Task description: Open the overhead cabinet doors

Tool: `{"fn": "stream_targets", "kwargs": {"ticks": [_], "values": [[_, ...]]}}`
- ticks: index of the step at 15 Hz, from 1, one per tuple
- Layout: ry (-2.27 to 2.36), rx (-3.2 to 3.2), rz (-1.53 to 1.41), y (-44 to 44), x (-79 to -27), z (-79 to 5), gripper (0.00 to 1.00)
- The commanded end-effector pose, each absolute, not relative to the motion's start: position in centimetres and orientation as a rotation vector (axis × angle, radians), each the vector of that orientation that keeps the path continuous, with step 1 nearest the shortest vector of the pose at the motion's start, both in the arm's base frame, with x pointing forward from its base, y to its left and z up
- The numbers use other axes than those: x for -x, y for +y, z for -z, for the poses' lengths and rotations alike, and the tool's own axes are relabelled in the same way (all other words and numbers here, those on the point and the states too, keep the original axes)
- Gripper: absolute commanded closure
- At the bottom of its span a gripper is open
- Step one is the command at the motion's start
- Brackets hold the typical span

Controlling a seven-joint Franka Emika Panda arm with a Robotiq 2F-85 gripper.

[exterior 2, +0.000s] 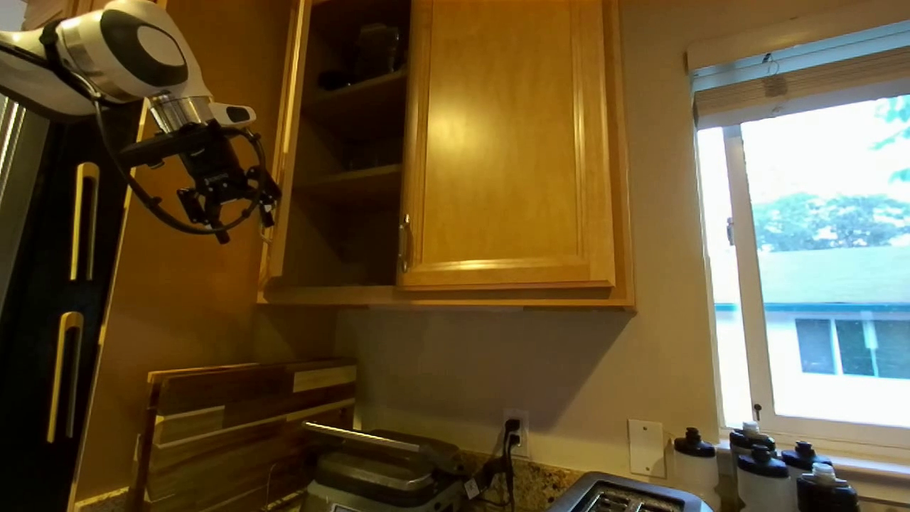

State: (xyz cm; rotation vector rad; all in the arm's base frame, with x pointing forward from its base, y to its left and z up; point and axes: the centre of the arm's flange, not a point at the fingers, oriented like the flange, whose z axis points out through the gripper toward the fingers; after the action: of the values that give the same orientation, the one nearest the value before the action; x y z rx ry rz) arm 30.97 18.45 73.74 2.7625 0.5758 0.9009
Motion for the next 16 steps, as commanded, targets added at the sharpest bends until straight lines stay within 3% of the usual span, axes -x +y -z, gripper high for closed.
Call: {"fn": "stream_targets", "kwargs": {"ticks": [1,16], "values": [[0.773,-2.783,-0.981,20.4,-31.0,-72.9,0.00],[-0.031,-2.989,-0.776,10.7,-28.5,-71.4,0.00]]}}
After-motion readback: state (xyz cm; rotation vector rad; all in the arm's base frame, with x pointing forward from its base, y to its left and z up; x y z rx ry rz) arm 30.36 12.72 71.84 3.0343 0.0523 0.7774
